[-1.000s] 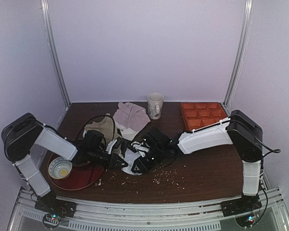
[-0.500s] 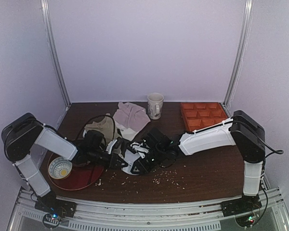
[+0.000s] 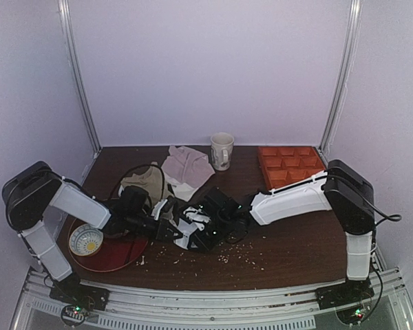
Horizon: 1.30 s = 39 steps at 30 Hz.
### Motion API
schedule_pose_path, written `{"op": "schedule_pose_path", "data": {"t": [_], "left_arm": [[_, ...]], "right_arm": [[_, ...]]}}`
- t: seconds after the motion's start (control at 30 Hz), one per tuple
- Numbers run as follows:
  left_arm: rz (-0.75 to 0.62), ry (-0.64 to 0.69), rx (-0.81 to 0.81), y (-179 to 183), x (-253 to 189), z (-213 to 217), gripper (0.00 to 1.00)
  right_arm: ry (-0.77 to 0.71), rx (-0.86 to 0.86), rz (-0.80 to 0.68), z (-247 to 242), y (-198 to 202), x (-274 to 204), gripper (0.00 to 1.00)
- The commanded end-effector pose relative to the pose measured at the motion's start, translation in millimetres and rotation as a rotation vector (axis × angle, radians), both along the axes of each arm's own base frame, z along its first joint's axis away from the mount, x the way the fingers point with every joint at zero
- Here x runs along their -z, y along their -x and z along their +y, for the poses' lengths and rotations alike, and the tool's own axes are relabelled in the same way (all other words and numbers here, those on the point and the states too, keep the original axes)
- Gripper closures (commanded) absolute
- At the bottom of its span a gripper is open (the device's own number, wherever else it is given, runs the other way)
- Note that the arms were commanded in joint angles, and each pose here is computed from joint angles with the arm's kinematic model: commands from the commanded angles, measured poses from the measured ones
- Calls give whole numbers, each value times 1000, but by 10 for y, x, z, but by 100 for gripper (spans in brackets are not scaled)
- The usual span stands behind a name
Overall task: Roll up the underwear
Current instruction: Roll the underwear at the center of the board.
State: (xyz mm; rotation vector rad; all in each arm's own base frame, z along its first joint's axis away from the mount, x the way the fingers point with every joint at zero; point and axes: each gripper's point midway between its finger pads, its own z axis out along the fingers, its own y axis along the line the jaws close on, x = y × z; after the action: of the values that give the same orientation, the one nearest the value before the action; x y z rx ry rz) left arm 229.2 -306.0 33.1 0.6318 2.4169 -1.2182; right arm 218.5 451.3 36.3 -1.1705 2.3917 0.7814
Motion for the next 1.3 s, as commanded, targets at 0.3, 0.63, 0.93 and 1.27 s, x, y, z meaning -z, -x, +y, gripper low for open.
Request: {"op": "schedule_pose_path", "data": {"t": [0.3,0.63,0.93,1.27], "left_arm": [[101,-94,6,192,326,143,100],[107,-91,10,208,324,144,100],[112,-80,-1,194,265,139,97],[99,-66,-32,124,148,116,71]], "right_arm": [[45,55,-44,-25,-116,50,100],[-86,88,186,10,-72,4,100],[-129,196,395,-68,-109,166,100],[-93,312,522,-184,-82,372,100]]}}
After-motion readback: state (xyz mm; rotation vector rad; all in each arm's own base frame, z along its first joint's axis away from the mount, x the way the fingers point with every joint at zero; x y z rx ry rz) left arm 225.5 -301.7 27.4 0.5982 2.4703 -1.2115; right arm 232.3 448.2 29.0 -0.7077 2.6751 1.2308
